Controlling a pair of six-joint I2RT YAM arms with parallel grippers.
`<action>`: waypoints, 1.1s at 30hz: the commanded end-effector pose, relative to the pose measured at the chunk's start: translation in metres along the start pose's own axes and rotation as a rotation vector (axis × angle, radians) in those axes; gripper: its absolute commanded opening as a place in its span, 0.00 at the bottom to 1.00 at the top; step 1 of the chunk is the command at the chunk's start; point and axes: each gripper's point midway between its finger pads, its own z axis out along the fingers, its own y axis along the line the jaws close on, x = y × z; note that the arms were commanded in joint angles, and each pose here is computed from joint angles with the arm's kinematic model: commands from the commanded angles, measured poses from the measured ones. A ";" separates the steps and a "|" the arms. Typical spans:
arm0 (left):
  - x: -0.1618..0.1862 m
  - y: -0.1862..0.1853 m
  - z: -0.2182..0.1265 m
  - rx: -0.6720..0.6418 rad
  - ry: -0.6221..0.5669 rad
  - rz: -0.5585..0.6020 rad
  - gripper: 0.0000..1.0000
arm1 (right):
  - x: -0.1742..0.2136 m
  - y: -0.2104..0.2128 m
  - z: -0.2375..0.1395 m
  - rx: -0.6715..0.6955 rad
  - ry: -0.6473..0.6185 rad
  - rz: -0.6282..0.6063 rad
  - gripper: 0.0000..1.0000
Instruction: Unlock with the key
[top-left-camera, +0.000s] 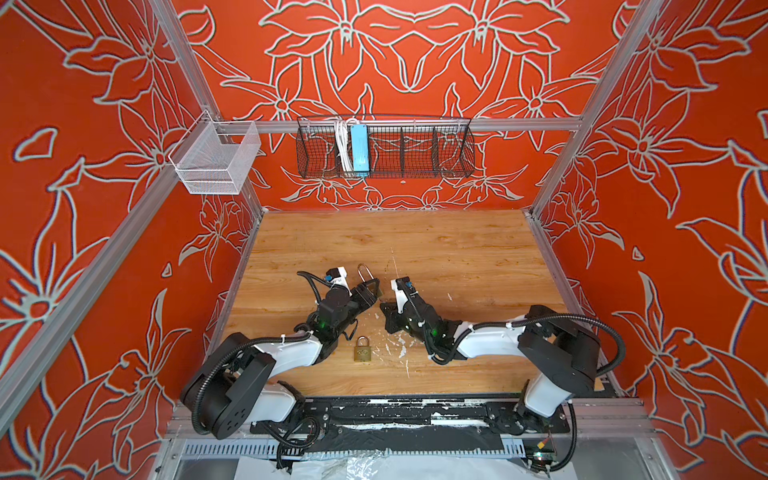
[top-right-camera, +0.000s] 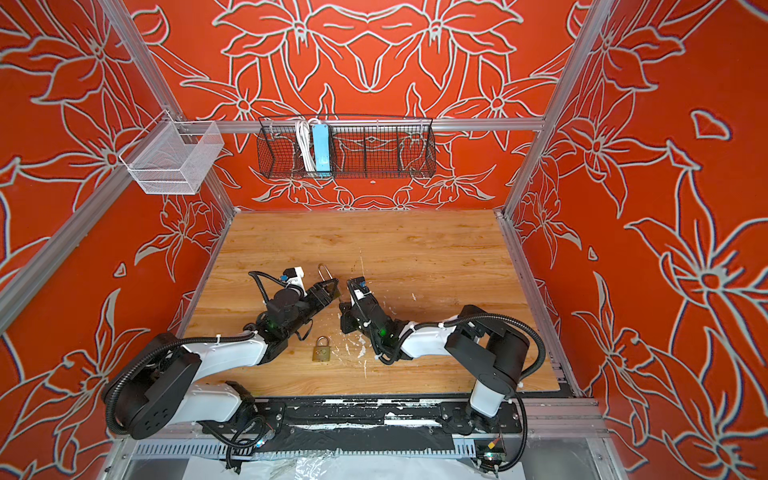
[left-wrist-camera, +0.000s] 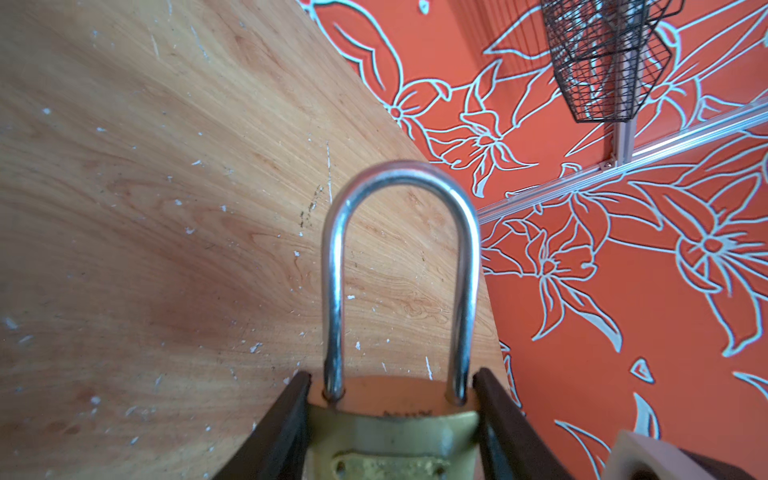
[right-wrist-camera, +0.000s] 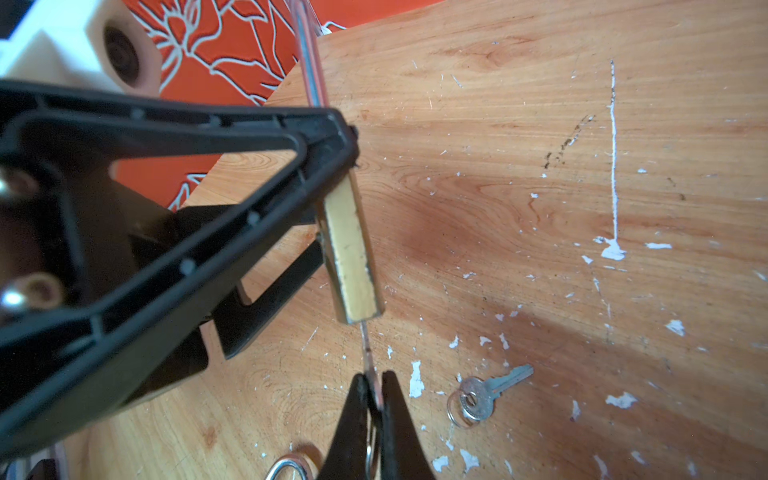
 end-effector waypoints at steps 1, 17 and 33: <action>0.018 -0.025 -0.001 0.106 0.099 0.048 0.00 | -0.074 0.036 -0.016 -0.131 -0.215 0.023 0.00; 0.028 -0.031 0.000 0.136 0.159 0.109 0.00 | -0.102 0.036 -0.025 -0.144 -0.267 0.012 0.00; 0.029 -0.044 -0.002 0.252 0.194 0.156 0.00 | -0.096 0.039 -0.030 -0.367 -0.273 0.091 0.00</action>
